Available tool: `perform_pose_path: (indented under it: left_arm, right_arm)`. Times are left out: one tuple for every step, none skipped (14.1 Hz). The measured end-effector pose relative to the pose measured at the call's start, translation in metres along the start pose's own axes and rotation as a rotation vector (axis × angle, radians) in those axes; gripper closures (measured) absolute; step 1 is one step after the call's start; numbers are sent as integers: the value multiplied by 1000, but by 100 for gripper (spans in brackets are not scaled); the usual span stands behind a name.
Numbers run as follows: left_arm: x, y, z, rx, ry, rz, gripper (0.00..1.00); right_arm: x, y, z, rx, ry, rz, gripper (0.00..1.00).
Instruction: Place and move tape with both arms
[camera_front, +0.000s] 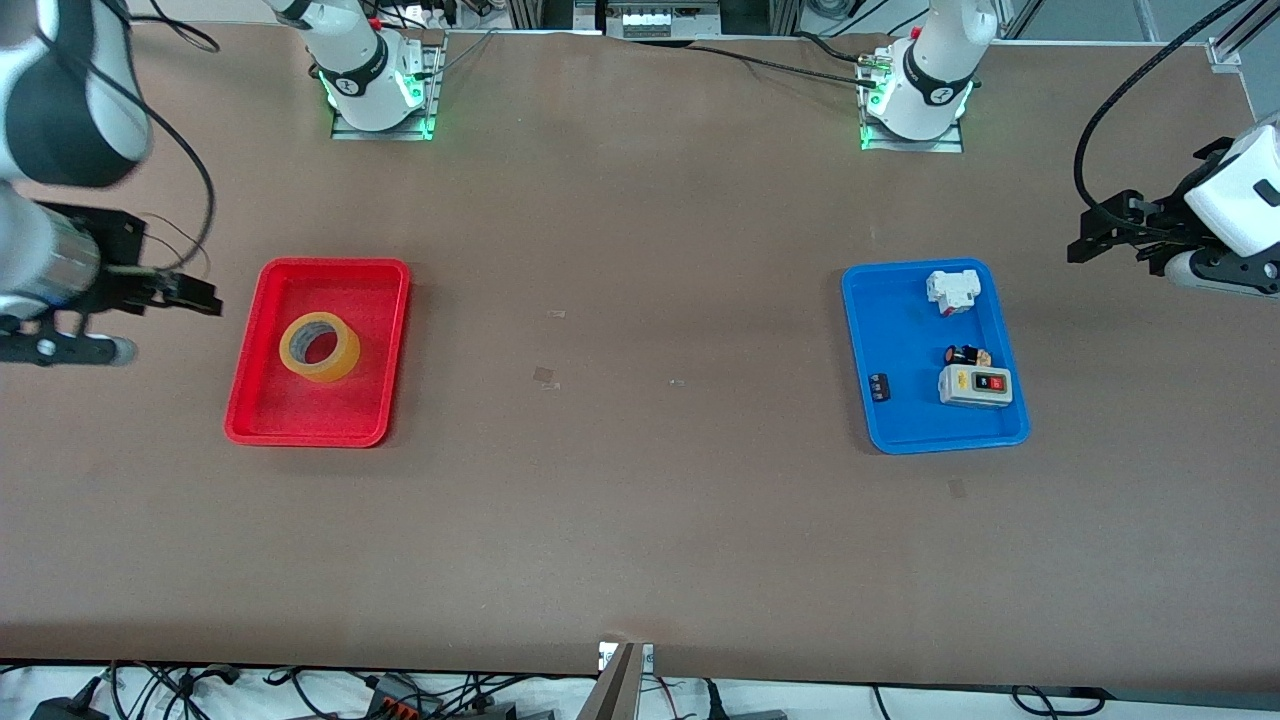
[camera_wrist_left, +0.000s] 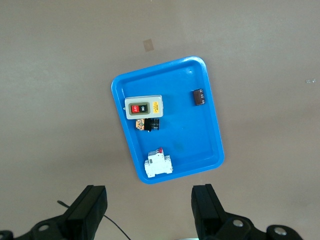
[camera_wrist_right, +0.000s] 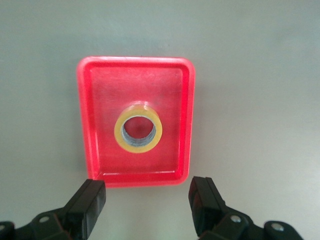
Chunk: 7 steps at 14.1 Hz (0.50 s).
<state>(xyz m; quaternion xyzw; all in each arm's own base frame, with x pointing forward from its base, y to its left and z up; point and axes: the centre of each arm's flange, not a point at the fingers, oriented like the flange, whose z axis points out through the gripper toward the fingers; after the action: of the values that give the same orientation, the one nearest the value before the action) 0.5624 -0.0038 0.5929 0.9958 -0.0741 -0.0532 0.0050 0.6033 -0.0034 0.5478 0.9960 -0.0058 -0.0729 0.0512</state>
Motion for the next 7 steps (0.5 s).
perform_pose_path:
  left_arm:
    - [1, 0, 3, -1, -5, 1, 0]
    - [3, 0, 6, -2, -11, 1, 0]
    - [5, 0, 9, -3, -18, 1, 0]
    - [7, 0, 13, -4, -24, 1, 0]
    - [8, -1, 15, -4, -28, 1, 0]
    - [8, -1, 16, -4, -30, 1, 0]
    - [8, -1, 16, -4, -29, 1, 0]
  right_arm:
    - [-5, -1, -21, 23, 9, 1, 0]
    - [-7, -3, -35, 54, 16, 2, 0]
    - [-8, -3, -42, 77, 25, 2, 0]
    - [-7, -4, -45, 87, 31, 2, 0]
    - [-4, -4, -44, 92, 32, 3, 0]
    - [0, -4, -43, 93, 45, 3, 0]
    - [6, -3, -44, 95, 79, 5, 0]
